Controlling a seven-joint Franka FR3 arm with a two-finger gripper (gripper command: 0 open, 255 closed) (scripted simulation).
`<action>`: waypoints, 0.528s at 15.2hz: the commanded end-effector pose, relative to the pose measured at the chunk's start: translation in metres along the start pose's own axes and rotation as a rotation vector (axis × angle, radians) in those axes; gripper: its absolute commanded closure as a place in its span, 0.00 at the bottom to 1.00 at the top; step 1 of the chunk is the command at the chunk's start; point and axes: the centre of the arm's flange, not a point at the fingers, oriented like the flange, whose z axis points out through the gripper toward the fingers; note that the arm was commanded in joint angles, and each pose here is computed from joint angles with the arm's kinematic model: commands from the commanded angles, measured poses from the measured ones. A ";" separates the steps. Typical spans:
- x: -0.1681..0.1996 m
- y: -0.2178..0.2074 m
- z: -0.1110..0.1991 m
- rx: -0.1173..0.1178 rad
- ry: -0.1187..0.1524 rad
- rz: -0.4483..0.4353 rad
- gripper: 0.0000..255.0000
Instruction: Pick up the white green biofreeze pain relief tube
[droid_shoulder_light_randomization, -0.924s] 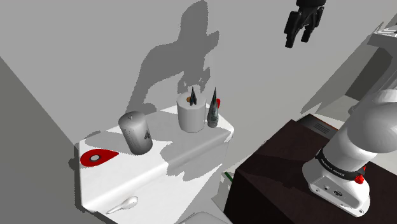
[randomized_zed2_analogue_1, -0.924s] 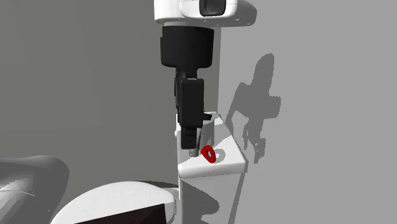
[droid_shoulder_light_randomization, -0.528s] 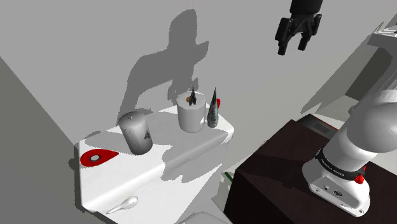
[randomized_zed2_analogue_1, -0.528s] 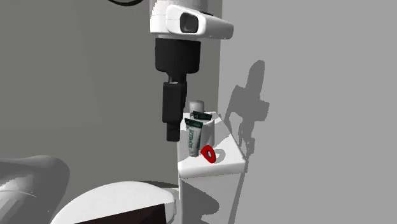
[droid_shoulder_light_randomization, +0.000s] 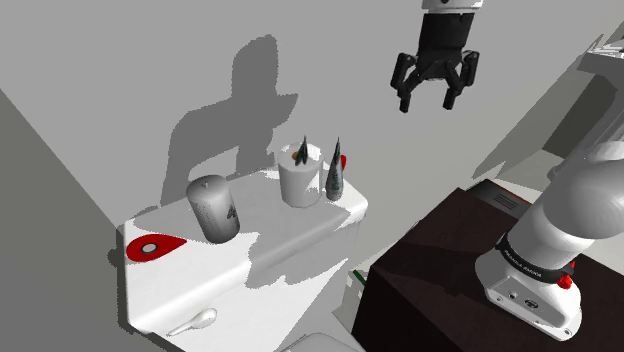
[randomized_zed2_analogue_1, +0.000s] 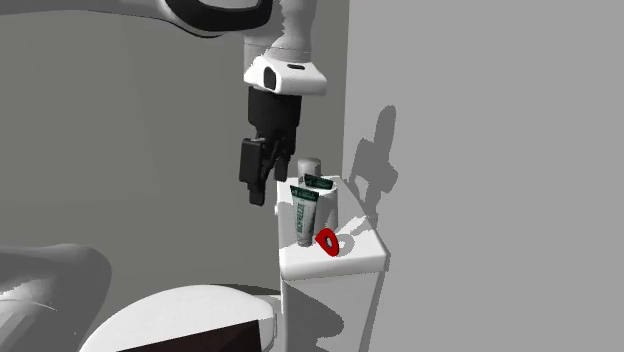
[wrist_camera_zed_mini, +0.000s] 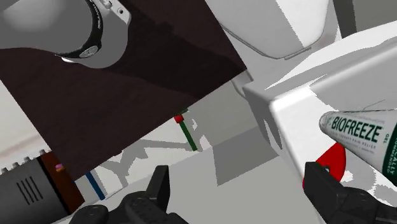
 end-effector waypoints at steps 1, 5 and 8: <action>-0.008 -0.020 0.006 0.013 -0.015 0.082 0.00; -0.016 -0.065 0.021 0.035 -0.043 0.230 0.00; -0.017 -0.100 0.031 0.051 -0.063 0.341 0.00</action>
